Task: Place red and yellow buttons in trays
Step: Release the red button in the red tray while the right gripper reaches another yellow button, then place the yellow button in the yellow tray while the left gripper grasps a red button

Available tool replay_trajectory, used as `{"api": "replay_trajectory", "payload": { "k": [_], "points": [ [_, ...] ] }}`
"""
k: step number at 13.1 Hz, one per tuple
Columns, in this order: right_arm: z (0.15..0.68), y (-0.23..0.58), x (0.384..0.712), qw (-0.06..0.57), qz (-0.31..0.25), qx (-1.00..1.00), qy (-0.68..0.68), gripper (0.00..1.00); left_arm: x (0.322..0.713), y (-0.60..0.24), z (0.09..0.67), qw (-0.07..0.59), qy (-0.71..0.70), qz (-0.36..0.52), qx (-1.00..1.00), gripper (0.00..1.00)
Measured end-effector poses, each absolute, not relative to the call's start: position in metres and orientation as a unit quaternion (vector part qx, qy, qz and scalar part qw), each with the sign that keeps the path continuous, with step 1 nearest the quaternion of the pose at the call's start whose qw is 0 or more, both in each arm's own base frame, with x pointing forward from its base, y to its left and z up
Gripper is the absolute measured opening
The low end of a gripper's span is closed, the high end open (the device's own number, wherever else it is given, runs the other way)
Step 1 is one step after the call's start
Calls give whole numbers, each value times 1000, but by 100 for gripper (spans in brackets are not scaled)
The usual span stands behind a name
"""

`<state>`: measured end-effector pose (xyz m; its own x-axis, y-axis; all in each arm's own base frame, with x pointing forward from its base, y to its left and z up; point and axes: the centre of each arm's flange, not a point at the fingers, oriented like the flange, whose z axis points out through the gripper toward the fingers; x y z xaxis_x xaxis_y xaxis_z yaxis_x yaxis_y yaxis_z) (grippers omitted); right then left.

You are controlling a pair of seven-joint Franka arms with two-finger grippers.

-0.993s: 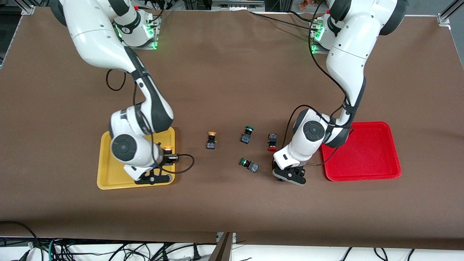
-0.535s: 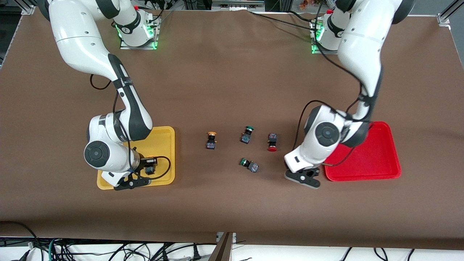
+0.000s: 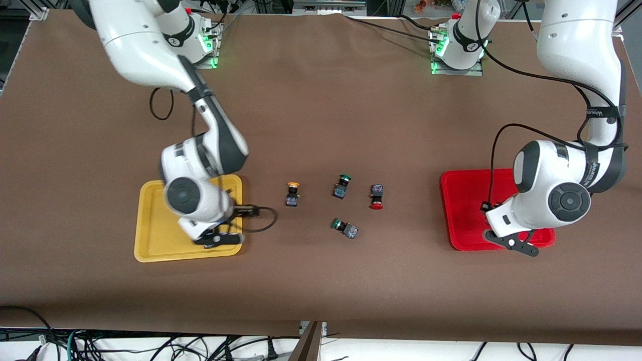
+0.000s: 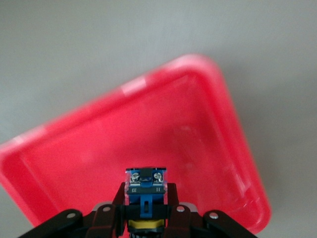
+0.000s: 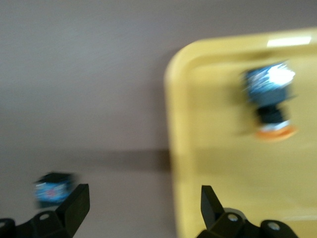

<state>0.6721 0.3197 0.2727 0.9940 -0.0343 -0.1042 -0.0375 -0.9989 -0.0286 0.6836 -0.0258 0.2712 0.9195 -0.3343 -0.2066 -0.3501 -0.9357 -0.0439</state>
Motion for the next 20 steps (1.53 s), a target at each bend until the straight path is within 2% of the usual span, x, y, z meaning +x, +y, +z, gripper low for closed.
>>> {"api": "replay_trajectory", "payload": {
  "k": [4, 5, 8, 10, 11, 12, 15, 18, 20],
  "points": [
    [257, 400, 625, 48, 78, -994, 64, 100, 657, -51, 203, 37, 170, 81, -981, 33],
    [245, 405, 619, 50, 77, -994, 66, 100, 655, -51, 199, 37, 170, 78, -982, 38],
    [208, 410, 605, 58, 61, -994, 69, 100, 659, -50, 213, 39, 169, 64, -983, 67],
    [188, 412, 597, 65, 46, -994, 70, 96, 663, -63, 239, 34, 174, 47, -983, 87],
    [181, 414, 594, 66, 42, -995, 69, 86, 662, -82, 255, 26, 182, 39, -982, 96],
    [176, 414, 592, 67, 39, -995, 69, 73, 659, -107, 271, 17, 186, 31, -982, 100],
    [183, 409, 598, 68, 34, -994, 72, 41, 637, -201, 292, -17, 174, 20, -984, 100],
    [205, 388, 615, 60, 44, -995, 61, 40, 613, -275, 272, -44, 151, -1, -988, 100],
    [234, 360, 634, 55, 46, -997, 34, 40, 606, -292, 243, -51, 133, -2, -990, 100]
  ]
}}
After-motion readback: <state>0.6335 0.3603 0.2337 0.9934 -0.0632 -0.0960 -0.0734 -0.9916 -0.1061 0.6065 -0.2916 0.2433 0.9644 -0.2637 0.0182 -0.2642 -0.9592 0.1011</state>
